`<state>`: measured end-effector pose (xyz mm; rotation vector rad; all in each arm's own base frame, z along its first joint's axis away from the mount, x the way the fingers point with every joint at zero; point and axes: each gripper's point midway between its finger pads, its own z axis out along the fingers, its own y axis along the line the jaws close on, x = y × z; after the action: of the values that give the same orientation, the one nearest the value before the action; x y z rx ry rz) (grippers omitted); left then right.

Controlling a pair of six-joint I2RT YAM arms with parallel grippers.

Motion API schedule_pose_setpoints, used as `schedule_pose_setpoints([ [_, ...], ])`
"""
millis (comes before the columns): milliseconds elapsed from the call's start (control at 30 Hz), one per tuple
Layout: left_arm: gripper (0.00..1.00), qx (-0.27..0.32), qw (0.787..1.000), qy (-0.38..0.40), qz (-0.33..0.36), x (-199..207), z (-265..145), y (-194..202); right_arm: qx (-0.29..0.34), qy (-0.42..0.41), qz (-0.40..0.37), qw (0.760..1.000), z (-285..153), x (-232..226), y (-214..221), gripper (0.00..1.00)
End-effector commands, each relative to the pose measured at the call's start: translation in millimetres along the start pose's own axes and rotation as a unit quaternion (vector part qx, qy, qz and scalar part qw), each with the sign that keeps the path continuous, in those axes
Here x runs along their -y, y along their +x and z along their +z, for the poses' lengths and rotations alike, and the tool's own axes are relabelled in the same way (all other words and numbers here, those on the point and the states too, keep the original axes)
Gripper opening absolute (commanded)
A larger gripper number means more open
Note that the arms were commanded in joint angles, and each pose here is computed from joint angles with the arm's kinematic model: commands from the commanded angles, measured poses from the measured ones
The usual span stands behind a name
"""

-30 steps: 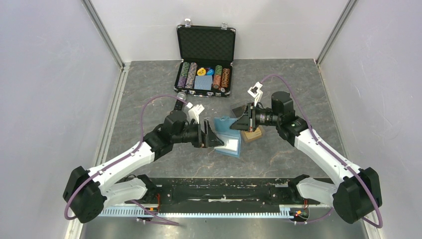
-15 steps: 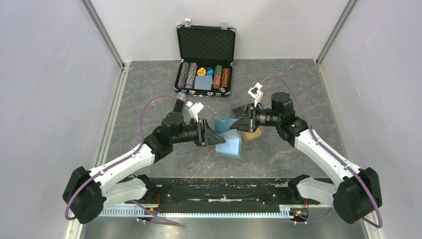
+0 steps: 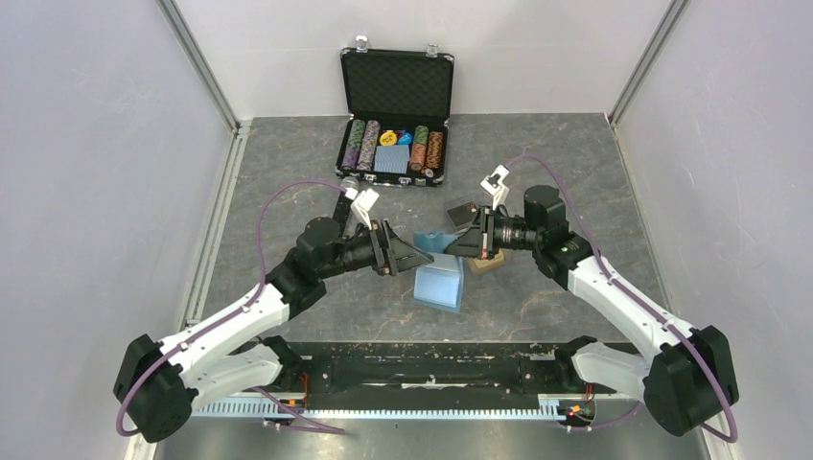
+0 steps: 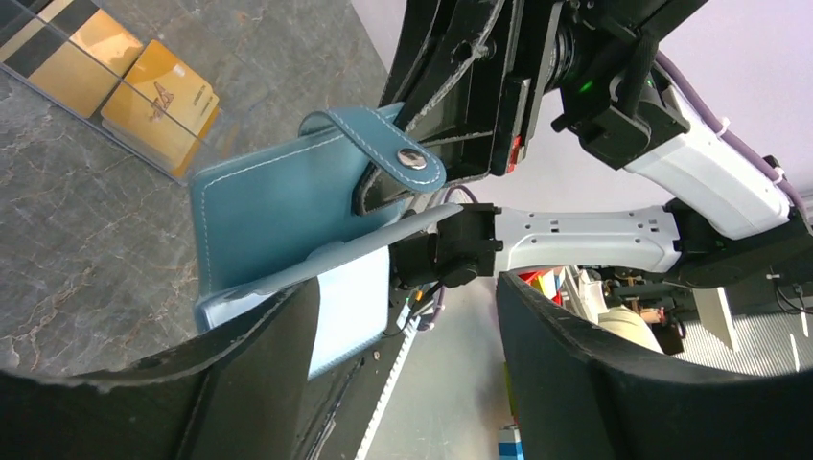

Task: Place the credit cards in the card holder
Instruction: Open the card holder at the center of the board.

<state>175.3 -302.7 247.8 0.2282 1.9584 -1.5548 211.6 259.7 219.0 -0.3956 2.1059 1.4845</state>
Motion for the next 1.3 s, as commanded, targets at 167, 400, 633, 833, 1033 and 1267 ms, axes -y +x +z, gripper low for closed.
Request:
schedule_pose_setpoints([
  [167, 0.66, 0.013, 0.999, -0.026, 0.033, -11, 9, -11, 0.025, -0.029, 0.094, 0.995, -2, -7, 8, 0.0],
  [400, 0.6, -0.034, 0.994, -0.038, 0.094, -20, 13, -3, 0.019, -0.042, 0.114, 0.992, -3, -14, 9, 0.0],
  [633, 0.58, -0.058, 0.989, -0.078, 0.112, -41, 14, 3, 0.016, -0.057, 0.125, 0.99, -4, -21, 7, 0.0],
  [833, 0.73, -0.038, 0.977, -0.174, 0.115, -78, 3, -2, 0.011, -0.059, 0.128, 0.99, -3, -20, 9, 0.0],
  [1033, 0.8, -0.038, 0.987, -0.096, 0.121, -57, 10, 5, 0.002, -0.064, 0.13, 0.989, -2, -18, 14, 0.0],
  [1267, 0.77, -0.022, 0.995, 0.001, 0.097, -29, 8, 9, -0.003, -0.081, 0.124, 0.989, -1, -19, 17, 0.0],
])
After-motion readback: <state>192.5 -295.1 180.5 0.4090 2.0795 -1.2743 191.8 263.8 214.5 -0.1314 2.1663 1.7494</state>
